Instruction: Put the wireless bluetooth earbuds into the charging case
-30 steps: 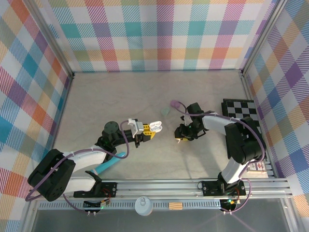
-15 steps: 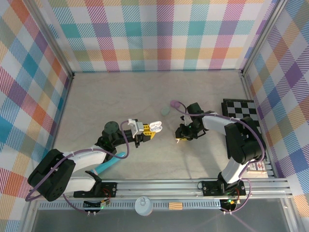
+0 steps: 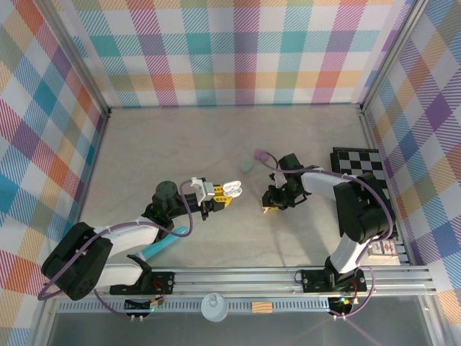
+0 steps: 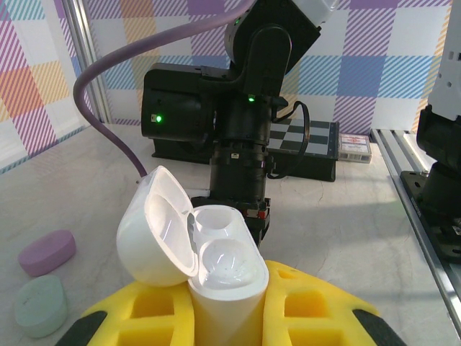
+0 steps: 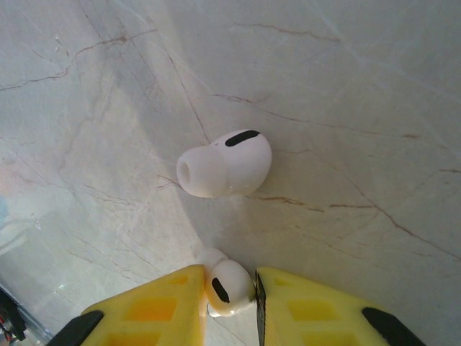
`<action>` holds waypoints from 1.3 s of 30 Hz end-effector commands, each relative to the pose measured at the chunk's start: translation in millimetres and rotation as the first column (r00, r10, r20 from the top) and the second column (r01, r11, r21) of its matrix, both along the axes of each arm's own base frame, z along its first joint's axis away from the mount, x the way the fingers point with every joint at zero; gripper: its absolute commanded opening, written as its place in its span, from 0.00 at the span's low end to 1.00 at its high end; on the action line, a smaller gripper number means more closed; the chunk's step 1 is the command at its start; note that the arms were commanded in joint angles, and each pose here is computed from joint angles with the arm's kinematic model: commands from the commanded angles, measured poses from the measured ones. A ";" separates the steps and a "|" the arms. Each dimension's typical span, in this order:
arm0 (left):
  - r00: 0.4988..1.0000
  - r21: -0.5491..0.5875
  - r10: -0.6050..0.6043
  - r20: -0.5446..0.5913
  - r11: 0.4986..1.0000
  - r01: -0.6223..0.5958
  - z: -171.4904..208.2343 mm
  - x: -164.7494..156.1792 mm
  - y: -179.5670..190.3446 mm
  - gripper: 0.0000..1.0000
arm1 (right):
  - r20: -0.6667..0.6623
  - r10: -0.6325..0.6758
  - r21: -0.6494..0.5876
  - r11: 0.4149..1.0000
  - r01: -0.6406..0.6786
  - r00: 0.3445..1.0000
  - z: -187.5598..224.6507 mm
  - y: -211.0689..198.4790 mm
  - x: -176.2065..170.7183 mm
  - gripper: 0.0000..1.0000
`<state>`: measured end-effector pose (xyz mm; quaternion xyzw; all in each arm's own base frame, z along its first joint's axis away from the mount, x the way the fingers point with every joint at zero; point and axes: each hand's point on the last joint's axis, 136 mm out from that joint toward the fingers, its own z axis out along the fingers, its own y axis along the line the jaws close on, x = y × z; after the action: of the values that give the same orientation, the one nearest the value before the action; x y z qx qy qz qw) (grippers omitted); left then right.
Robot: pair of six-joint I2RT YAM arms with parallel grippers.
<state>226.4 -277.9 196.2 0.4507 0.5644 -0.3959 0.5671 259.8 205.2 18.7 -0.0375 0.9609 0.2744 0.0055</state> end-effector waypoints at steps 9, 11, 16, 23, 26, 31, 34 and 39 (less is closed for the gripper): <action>0.999 0.005 -0.020 0.033 1.000 0.020 5.9 -0.3 -3.5 0.00 | 0.140 0.085 -0.066 0.995 -0.076 0.986 34.7 0.3 5.4 0.22; 0.999 0.010 -0.022 0.028 1.000 0.021 3.6 -0.6 -4.0 0.00 | 0.194 0.111 -0.101 0.991 -0.093 0.975 46.2 -0.1 8.8 0.22; 1.000 0.021 -0.014 0.014 1.000 0.014 0.6 2.1 -4.5 0.00 | 0.351 0.161 -0.149 0.982 -0.114 0.922 83.5 2.8 18.8 0.21; 1.000 0.024 -0.009 -0.003 1.000 0.009 -0.8 4.5 -5.8 0.00 | 0.612 0.246 -0.178 0.969 -0.173 0.752 153.4 20.0 23.7 0.21; 1.000 0.018 -0.002 -0.012 1.000 0.003 1.1 6.6 -6.2 0.00 | 0.687 0.285 -0.198 0.959 -0.205 0.668 181.5 27.0 19.3 0.21; 0.999 -0.015 -0.013 -0.038 1.000 0.012 7.7 7.6 -8.8 0.00 | 0.780 0.335 -0.218 0.937 -0.273 0.529 221.9 41.9 4.5 0.21; 0.998 -0.044 -0.031 -0.052 0.999 0.029 13.4 5.8 -10.4 0.00 | 0.816 0.361 -0.229 0.919 -0.320 0.452 241.8 52.1 -6.0 0.22; 0.995 -0.096 -0.070 -0.072 0.993 0.063 25.7 3.1 -13.8 0.00 | 0.861 0.397 -0.261 0.882 -0.393 0.319 262.5 69.5 -17.9 0.23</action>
<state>232.5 -284.3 192.2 0.4235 0.5904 -0.4293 0.5364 242.6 266.7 257.0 -0.3757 0.8064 0.2065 0.4075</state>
